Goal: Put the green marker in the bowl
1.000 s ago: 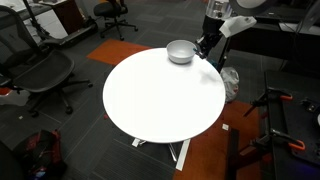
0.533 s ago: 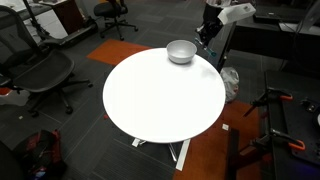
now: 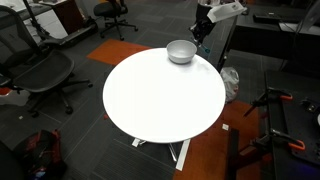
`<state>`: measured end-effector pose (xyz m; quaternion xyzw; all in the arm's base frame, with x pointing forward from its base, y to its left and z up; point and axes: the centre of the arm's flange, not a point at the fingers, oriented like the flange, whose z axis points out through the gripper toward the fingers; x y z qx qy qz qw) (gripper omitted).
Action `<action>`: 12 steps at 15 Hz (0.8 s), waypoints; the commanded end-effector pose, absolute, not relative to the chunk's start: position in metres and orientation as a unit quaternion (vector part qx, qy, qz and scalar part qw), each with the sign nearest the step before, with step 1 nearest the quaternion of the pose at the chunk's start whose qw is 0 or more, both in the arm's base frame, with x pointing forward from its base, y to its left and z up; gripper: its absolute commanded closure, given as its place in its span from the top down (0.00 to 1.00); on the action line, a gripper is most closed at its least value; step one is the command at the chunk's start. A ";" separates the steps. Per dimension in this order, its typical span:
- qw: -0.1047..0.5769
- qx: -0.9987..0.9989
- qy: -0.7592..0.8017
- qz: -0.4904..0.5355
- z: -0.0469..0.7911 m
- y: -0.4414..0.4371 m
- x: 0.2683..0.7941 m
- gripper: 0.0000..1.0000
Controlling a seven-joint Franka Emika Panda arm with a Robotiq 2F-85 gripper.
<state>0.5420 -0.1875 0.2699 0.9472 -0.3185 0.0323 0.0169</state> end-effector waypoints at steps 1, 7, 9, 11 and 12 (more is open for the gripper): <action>0.017 0.943 -0.333 0.018 0.266 -0.209 0.566 0.05; 0.018 0.931 -0.362 0.035 0.255 -0.236 0.591 0.05; 0.024 0.926 -0.374 0.045 0.254 -0.243 0.600 0.05; 0.023 0.922 -0.384 0.053 0.253 -0.246 0.609 0.05; 0.024 0.921 -0.384 0.056 0.252 -0.247 0.613 0.05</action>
